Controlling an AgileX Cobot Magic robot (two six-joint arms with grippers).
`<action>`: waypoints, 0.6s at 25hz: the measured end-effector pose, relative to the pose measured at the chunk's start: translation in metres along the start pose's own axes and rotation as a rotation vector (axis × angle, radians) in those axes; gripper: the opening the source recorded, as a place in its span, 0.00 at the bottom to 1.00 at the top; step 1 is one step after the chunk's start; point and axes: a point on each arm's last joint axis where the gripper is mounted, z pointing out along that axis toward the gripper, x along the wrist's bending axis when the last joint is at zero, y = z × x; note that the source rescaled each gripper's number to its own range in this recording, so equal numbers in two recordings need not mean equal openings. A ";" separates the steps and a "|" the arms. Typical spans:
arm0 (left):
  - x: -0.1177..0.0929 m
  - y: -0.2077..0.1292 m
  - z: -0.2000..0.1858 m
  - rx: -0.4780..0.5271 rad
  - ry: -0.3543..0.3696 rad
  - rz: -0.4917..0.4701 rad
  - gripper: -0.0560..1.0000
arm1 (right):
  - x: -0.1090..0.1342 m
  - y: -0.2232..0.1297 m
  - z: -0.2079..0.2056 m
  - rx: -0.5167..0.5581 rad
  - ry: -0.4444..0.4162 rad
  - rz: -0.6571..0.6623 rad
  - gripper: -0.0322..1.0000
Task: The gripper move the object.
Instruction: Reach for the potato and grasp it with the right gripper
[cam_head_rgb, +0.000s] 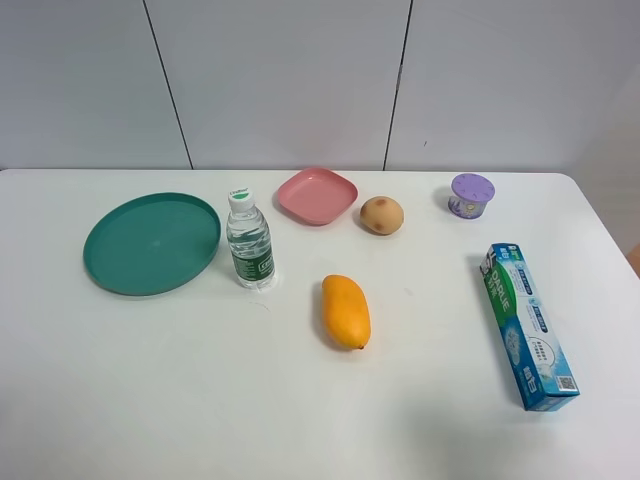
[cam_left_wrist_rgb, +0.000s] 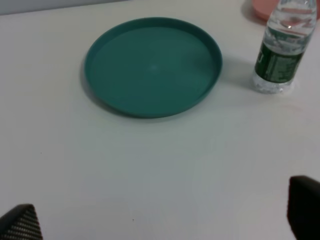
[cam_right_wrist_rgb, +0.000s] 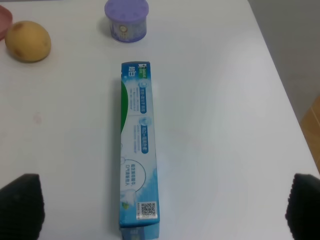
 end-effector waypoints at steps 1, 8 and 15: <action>0.000 0.000 0.000 0.000 0.000 0.000 1.00 | 0.000 0.000 0.000 0.000 0.000 0.000 0.97; 0.000 0.000 0.000 0.000 0.000 0.000 1.00 | 0.000 0.000 0.000 0.000 0.000 0.000 0.97; 0.000 0.000 0.000 0.000 0.000 0.000 1.00 | 0.000 0.000 0.000 0.000 0.000 0.000 0.97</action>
